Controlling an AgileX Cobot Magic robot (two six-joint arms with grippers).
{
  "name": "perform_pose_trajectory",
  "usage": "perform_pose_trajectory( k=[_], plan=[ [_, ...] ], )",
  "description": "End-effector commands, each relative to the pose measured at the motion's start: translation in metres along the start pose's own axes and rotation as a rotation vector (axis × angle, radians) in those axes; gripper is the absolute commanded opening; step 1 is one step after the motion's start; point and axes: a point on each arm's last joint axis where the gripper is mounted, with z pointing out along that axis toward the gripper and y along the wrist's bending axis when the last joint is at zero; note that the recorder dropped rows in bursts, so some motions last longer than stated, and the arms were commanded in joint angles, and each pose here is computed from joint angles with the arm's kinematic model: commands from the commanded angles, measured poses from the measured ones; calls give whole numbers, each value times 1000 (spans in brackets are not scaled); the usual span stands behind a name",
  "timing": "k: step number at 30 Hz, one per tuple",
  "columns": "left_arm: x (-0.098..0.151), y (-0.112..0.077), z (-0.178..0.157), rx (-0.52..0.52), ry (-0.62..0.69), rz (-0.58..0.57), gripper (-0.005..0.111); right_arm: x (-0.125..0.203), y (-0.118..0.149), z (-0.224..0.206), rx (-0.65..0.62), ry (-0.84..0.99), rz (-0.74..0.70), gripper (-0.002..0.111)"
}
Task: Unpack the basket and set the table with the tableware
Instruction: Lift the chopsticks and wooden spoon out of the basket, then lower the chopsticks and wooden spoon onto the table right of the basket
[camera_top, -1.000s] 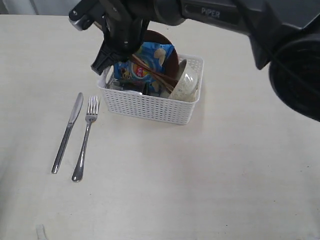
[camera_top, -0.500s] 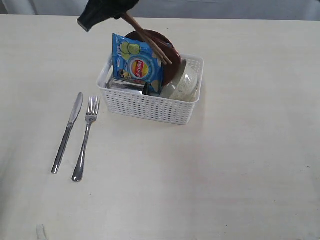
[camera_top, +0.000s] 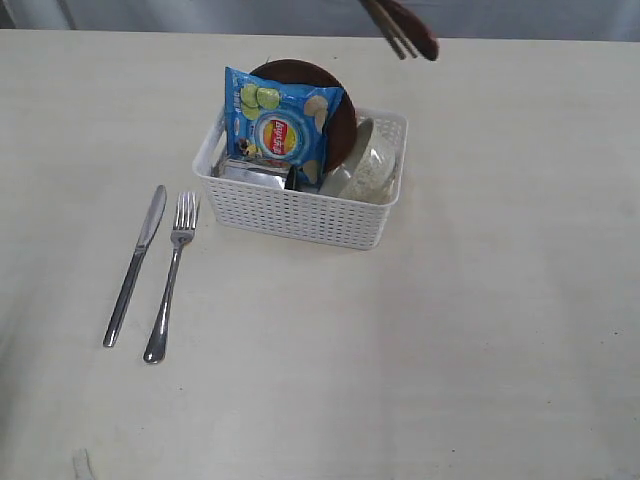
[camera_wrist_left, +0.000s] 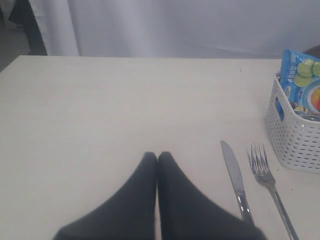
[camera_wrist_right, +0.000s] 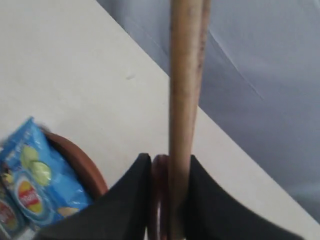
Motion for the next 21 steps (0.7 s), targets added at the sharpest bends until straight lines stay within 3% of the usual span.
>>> perform_pose_trajectory(
  k=[1,8,13,17,21],
  plan=[
    [0,0,0,-5,-9,10,0,25,-44,8,43,144,135,0],
    [0,0,0,-5,-9,10,0,80,-111,34,30,359,349,0],
    [0,0,0,-5,-9,10,0,148,-142,62,-3,517,502,0],
    [0,0,0,-5,-9,10,0,216,-156,81,-25,636,659,0],
    [0,0,0,-5,-9,10,0,267,-149,94,-62,674,784,0]
  ],
)
